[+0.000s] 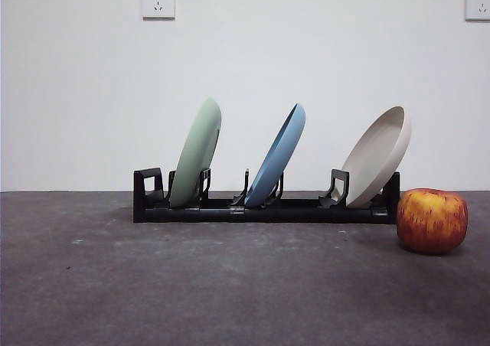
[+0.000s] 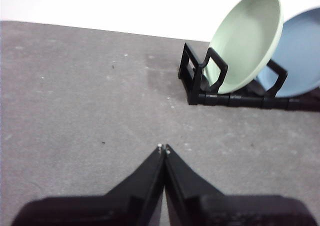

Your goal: Take the green plate from the plate rack,put the plate on the table,take the apple from the table,put the apple in the plate

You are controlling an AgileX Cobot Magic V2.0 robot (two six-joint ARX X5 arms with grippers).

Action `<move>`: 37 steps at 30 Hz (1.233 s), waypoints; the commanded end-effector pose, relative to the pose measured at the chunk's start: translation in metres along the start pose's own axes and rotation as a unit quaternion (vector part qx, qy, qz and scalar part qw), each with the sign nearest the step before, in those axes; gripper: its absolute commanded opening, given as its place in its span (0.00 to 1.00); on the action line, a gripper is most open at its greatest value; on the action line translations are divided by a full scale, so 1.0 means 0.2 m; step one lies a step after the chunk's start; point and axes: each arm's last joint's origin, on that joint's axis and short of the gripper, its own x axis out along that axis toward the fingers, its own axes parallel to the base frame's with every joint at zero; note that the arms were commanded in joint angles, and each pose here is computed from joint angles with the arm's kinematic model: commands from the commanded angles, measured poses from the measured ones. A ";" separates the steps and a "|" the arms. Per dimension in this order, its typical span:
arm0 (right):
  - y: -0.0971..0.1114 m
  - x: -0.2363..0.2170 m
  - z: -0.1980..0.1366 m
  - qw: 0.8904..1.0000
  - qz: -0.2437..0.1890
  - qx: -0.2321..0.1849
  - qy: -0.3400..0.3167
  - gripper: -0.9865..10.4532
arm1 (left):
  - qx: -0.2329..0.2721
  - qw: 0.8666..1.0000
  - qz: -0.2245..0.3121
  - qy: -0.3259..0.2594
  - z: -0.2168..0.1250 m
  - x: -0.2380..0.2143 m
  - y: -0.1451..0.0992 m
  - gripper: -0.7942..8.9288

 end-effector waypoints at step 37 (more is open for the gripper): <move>0.26 -0.10 0.77 0.958 0.161 -0.045 0.235 0.08 | -0.002 0.944 -0.291 0.155 0.66 -0.06 -0.20 0.07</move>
